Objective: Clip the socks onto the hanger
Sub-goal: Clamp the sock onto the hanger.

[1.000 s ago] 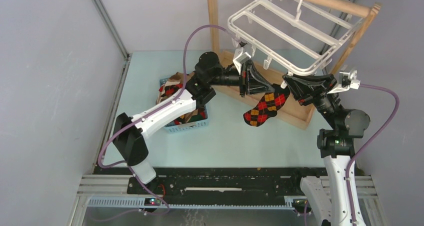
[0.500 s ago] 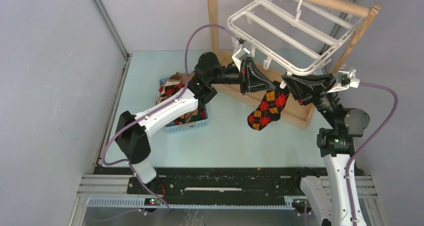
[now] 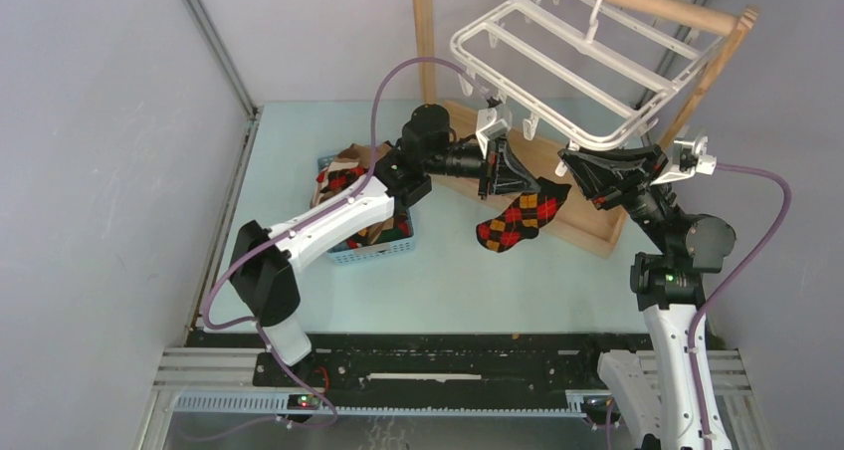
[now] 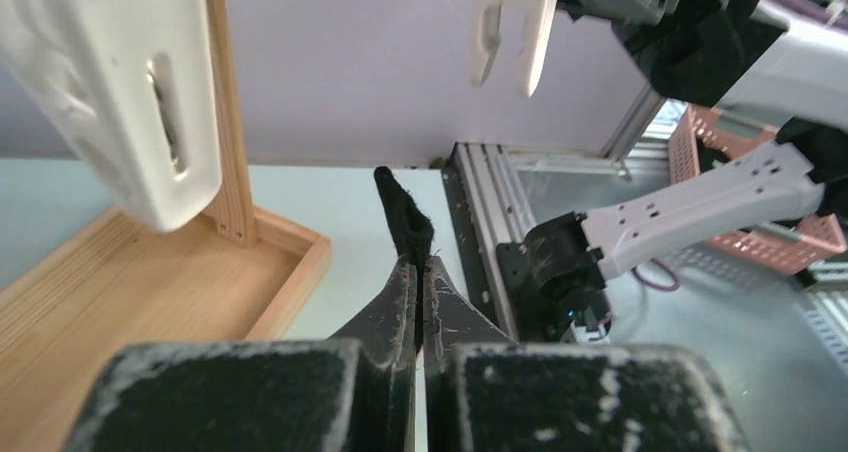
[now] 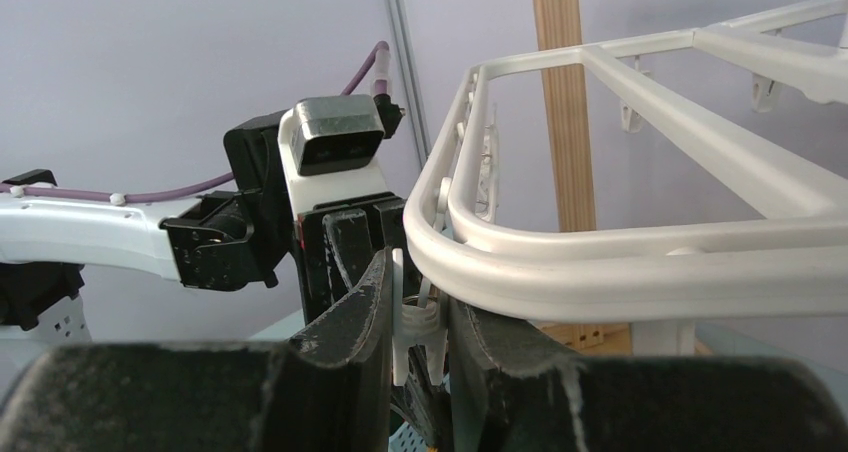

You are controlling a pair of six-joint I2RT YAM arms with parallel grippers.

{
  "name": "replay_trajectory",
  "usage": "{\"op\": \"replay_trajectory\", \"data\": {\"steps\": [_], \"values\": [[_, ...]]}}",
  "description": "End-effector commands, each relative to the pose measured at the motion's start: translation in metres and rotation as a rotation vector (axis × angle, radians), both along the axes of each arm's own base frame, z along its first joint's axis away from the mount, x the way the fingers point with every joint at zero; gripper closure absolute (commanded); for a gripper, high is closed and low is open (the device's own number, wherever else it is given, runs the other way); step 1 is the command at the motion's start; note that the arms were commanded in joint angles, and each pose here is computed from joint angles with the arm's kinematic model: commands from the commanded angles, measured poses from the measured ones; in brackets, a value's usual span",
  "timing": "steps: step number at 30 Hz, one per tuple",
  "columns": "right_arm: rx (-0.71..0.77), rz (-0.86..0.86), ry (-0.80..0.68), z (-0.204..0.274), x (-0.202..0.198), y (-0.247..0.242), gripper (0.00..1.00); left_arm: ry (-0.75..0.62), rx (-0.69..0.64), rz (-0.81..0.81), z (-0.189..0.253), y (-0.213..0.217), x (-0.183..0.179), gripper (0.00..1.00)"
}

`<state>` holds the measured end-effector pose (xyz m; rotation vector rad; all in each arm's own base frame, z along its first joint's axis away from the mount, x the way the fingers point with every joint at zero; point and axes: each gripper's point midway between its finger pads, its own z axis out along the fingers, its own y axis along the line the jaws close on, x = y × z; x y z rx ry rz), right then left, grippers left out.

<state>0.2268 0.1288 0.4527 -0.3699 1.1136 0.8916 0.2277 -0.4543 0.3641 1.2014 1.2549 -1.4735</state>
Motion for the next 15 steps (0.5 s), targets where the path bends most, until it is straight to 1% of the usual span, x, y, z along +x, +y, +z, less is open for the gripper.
{"op": "replay_trajectory", "data": {"steps": [1,5,15], "values": [[-0.058,0.126,-0.064,0.012,-0.029,0.018,0.96,-0.224,-0.051,0.02,0.033,0.012,0.001,1.0],[-0.068,0.135,-0.071,0.012,-0.031,0.02,0.96,-0.293,-0.076,0.021,0.04,0.011,0.005,1.0],[-0.078,0.136,-0.073,0.011,-0.032,0.02,0.96,-0.41,-0.212,0.026,0.072,0.015,0.0,1.0]]}}
